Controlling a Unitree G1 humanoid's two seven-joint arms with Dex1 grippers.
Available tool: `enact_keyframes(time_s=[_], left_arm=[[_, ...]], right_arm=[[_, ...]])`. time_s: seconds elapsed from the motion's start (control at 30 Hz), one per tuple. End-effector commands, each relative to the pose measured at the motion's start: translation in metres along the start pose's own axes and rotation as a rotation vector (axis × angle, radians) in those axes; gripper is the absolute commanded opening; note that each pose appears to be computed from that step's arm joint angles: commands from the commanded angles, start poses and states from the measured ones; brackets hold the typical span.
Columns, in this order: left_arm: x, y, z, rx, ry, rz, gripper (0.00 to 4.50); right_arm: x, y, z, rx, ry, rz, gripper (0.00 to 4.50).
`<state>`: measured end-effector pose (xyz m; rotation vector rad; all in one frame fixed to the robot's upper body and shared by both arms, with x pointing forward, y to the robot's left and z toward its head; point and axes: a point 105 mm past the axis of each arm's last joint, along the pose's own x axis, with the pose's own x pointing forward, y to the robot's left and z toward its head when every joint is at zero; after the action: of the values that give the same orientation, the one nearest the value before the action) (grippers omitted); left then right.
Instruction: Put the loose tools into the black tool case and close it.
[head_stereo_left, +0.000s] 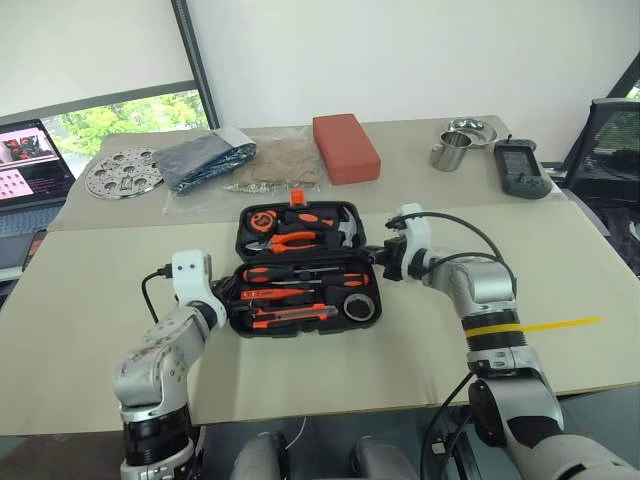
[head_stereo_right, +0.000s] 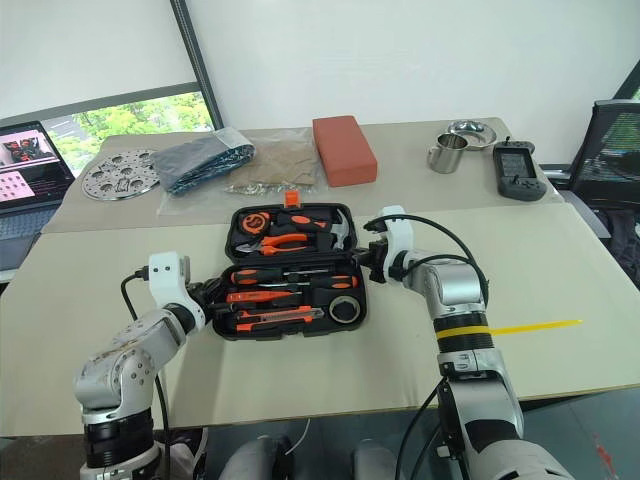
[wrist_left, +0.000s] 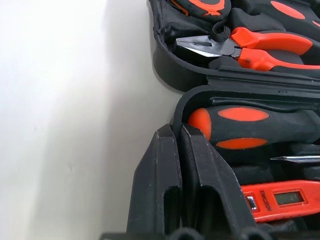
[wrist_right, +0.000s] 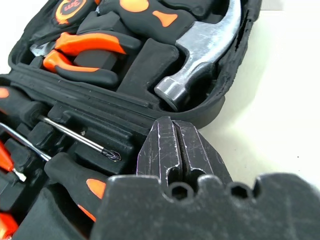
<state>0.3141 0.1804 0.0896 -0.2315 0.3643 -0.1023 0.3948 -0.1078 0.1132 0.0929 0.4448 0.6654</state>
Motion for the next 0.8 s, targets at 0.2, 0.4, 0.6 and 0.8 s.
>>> enact_keyframes(time_s=[0.2, 0.4, 0.6, 0.8], left_arm=[[-0.011, -0.025, -0.002, 0.01, 0.017, -0.143, 0.97], [-0.017, -0.012, 0.022, 0.133, -0.04, -0.211, 3.4], [-0.019, -0.004, 0.041, 0.2, -0.083, -0.302, 4.5], [0.014, 0.012, 0.064, 0.149, -0.108, -0.247, 4.5]], right_arm=[[-0.01, -0.001, 0.004, -0.003, -0.039, -0.011, 0.0], [-0.024, 0.001, 0.01, -0.033, -0.063, -0.002, 0.0], [-0.031, 0.001, 0.019, -0.084, -0.087, -0.003, 0.8], [-0.019, -0.013, 0.033, -0.078, -0.125, -0.077, 2.05]])
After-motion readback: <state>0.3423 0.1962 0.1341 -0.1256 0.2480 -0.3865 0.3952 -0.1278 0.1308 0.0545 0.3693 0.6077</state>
